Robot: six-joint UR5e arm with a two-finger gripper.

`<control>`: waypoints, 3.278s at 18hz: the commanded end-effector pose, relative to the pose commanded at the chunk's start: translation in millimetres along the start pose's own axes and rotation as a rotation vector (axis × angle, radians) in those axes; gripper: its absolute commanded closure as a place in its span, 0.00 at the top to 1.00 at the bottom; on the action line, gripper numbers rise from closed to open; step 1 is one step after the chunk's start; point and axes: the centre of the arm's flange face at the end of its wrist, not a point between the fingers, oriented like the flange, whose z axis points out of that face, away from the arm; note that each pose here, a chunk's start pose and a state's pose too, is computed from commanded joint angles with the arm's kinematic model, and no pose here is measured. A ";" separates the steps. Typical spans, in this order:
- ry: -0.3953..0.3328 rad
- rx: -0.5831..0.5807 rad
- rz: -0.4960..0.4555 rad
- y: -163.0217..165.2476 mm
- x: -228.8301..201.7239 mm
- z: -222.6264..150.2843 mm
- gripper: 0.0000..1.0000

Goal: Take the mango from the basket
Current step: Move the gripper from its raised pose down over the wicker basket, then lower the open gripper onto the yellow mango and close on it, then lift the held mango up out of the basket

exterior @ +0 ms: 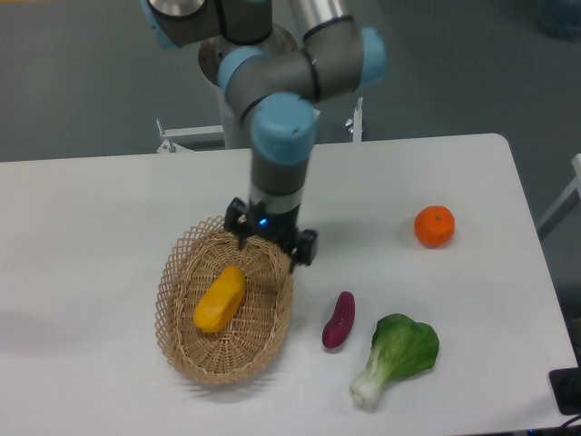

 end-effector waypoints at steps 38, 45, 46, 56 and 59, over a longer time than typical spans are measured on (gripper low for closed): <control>-0.162 0.003 0.037 -32.1 7.5 -4.6 0.55; -0.193 0.024 -0.008 -0.8 -80.0 -58.4 0.55; -0.185 0.028 -0.020 8.8 -94.5 -70.9 0.55; -0.127 -0.006 0.052 106.4 -189.3 -150.5 0.55; -0.119 -0.022 0.082 134.4 -206.9 -157.8 0.55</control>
